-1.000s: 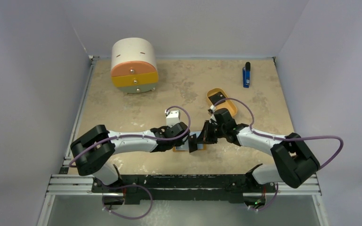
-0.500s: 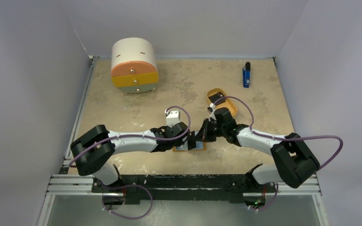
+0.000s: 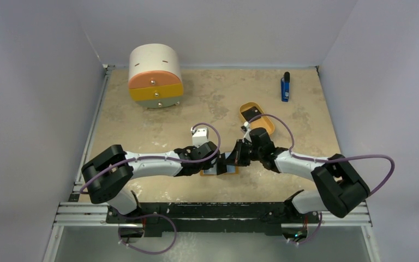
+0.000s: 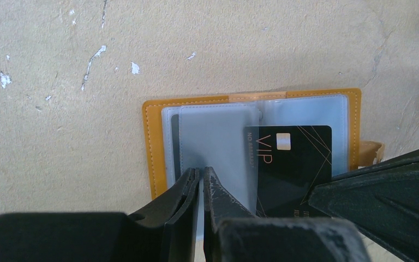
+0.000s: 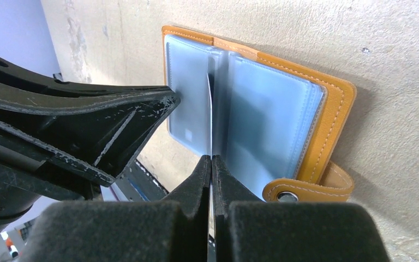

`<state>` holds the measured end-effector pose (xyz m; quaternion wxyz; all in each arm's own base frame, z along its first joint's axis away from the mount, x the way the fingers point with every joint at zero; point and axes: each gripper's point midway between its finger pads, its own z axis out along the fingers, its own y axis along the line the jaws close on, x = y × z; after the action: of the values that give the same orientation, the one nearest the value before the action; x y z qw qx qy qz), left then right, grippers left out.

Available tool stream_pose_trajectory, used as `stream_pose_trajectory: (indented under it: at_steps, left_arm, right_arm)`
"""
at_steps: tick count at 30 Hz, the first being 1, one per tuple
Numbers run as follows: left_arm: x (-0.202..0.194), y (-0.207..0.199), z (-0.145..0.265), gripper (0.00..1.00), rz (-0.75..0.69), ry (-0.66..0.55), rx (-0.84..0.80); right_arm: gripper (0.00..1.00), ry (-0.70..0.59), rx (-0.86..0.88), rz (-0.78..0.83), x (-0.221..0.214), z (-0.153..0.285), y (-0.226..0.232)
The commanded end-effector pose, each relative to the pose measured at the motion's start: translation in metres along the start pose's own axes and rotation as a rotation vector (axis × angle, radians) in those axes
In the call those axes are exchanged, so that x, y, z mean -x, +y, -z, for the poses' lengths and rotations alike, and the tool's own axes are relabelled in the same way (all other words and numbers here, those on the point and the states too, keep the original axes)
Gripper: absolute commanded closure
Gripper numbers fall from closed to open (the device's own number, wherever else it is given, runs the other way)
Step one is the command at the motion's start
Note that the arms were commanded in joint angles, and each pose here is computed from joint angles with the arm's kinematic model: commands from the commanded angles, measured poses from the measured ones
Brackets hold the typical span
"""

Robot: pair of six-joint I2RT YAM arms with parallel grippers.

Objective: Put the credit cards into the card holder
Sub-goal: Insert the credit card into the card holder.

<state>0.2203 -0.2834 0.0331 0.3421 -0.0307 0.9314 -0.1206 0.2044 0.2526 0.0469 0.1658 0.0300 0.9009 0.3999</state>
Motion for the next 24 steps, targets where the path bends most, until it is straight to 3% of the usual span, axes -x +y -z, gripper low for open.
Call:
stream_pose_trajectory:
  at_steps: [1,24]
  left_arm:
    - [-0.014,0.025,0.000,0.93,-0.028,0.039,0.074]
    - [-0.016,0.027,0.000,0.93,-0.028,0.043,0.078]
  right_arm:
    - [1.00,-0.047,0.029,0.003,0.009,-0.004,0.004]
    - [1.00,-0.117,0.025,-0.100,0.007,-0.005,-0.009]
